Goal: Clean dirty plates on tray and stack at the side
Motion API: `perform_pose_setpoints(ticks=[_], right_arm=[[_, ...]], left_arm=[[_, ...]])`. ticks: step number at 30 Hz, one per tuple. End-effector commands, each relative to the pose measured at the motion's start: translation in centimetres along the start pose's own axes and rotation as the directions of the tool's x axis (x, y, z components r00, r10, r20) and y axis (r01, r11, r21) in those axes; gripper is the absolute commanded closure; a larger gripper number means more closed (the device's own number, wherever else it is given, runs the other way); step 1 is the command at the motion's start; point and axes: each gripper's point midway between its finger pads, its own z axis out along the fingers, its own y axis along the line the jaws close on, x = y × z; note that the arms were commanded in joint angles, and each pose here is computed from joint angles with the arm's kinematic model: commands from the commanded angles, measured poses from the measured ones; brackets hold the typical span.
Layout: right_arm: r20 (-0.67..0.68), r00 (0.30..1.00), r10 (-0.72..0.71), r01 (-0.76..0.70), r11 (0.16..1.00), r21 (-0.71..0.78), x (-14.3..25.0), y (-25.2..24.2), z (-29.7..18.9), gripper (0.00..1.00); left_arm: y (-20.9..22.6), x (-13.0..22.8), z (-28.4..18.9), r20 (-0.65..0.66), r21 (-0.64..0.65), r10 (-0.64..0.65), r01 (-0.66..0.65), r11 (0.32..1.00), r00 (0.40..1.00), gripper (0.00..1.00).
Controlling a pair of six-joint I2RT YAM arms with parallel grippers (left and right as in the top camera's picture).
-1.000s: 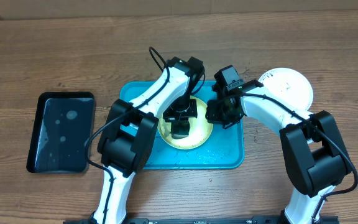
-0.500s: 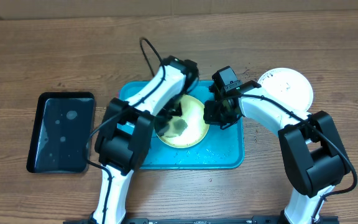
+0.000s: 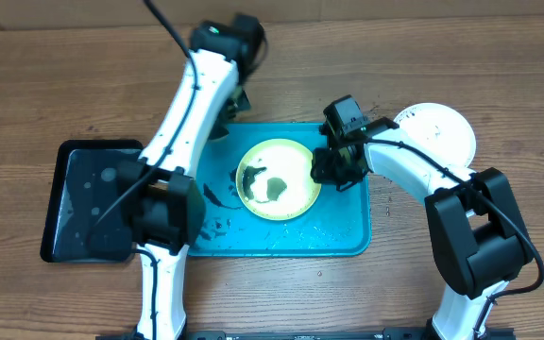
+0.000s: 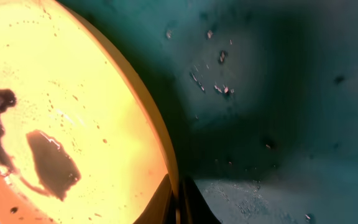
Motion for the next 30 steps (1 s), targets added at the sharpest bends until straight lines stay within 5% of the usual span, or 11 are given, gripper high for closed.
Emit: perform_pose_setpoints(ticks=[1, 5, 10, 20, 26, 30], right_arm=[[0.082, 0.994, -0.072, 0.071, 0.997, 0.008, -3.1, 1.2, -2.1, 0.96], [0.125, 0.976, -0.181, 0.168, 0.980, 0.105, -4.8, 1.6, -4.4, 0.96], [0.172, 0.915, -0.365, 0.275, 0.876, 0.397, -7.0, 1.8, -7.9, 0.96], [0.129, 0.664, -0.736, 0.207, 0.347, 0.915, -8.6, 7.3, -16.0, 0.96], [-0.043, 0.510, -0.859, 0.106, 0.014, 0.994, -7.6, 13.9, -20.4, 0.96], [-0.140, 0.462, -0.876, 0.091, -0.110, 0.990, -6.7, 17.0, -21.9, 0.96]], left_arm=[[0.3, -0.9, -1.4, -0.095, 0.163, -0.005, 0.020, 0.986, 0.995, 0.96], [4.5, -2.6, -2.2, -0.144, 0.188, -0.088, 0.114, 0.976, 0.986, 0.96], [10.5, -5.2, -2.5, -0.156, 0.224, -0.226, 0.257, 0.940, 0.962, 0.96], [17.9, -7.2, -1.3, -0.236, 0.327, -0.327, 0.392, 0.860, 0.915, 0.96], [20.1, -7.5, -0.7, -0.236, 0.308, -0.367, 0.427, 0.850, 0.900, 0.96], [20.2, -7.5, -0.6, -0.230, 0.312, -0.350, 0.409, 0.857, 0.908, 0.96]])
